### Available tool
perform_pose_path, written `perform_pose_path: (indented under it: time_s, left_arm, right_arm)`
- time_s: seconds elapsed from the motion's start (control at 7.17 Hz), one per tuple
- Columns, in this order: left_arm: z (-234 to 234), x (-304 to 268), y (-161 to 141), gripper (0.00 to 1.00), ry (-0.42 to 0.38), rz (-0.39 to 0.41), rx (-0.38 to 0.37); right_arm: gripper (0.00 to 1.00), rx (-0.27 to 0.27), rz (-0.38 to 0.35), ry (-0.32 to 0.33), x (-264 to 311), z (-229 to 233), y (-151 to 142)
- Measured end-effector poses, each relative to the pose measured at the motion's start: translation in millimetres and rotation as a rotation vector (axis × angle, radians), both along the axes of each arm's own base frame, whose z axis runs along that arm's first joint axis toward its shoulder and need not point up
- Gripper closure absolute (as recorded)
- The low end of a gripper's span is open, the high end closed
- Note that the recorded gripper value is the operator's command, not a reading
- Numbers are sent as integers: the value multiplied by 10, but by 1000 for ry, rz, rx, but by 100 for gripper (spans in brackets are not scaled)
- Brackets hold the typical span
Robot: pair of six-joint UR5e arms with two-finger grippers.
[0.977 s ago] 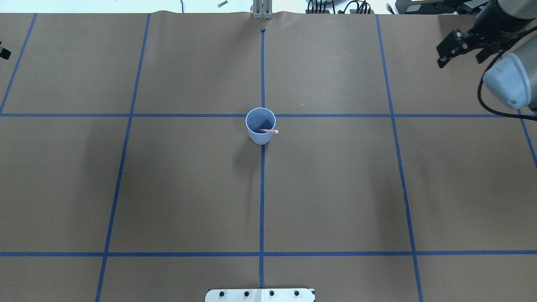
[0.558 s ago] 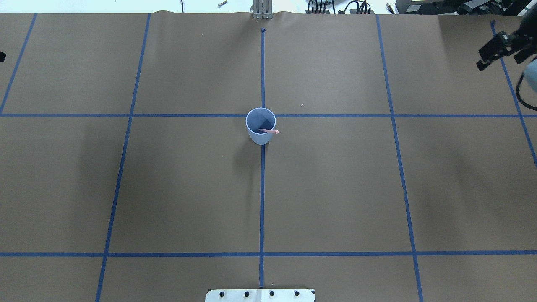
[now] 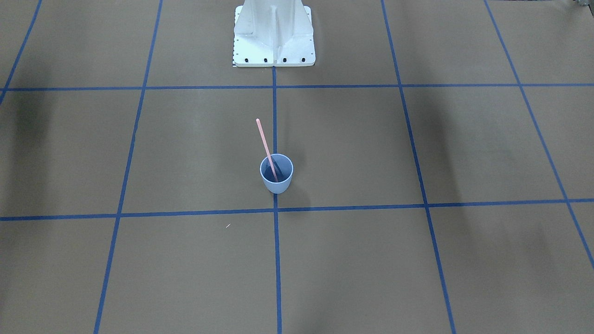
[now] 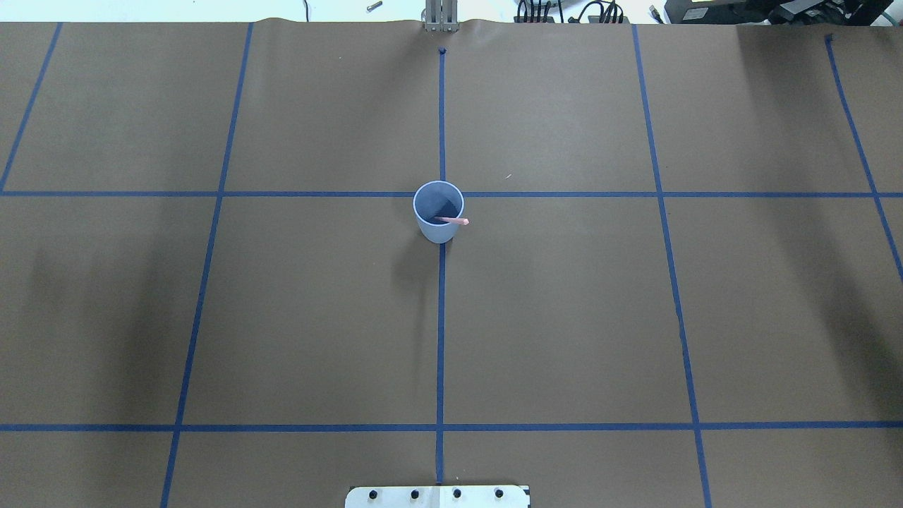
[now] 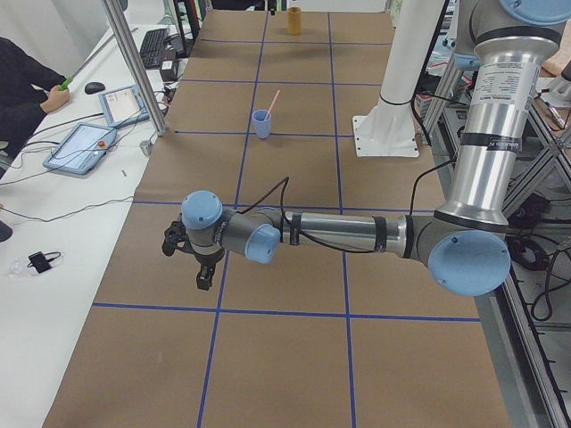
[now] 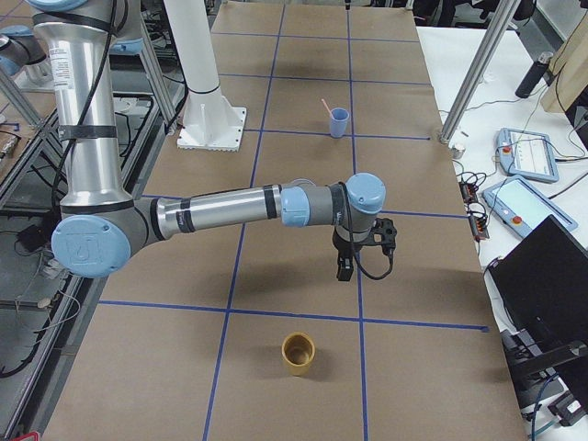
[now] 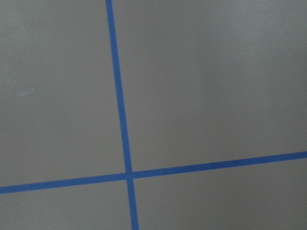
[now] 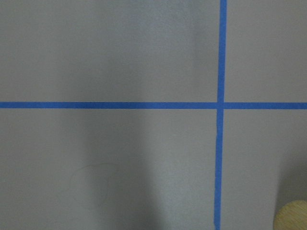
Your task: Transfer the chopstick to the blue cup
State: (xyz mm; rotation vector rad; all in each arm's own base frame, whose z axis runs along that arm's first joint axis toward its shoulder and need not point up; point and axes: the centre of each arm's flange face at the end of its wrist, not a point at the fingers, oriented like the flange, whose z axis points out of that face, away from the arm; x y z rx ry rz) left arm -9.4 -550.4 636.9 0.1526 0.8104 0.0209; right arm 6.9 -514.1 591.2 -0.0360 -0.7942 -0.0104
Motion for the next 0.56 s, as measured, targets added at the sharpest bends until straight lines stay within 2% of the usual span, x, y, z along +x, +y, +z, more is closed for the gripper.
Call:
perform_pose_path:
  time_s: [0.28,0.56]
  left_arm:
    - [51,-134,66,1,-20,-26,-17]
    - [-182,-300,74,1,-31,-47,-35]
  right_arm:
    - [0,29,-33,10,271,271,172]
    - [0,14,-32,28,457,493,318]
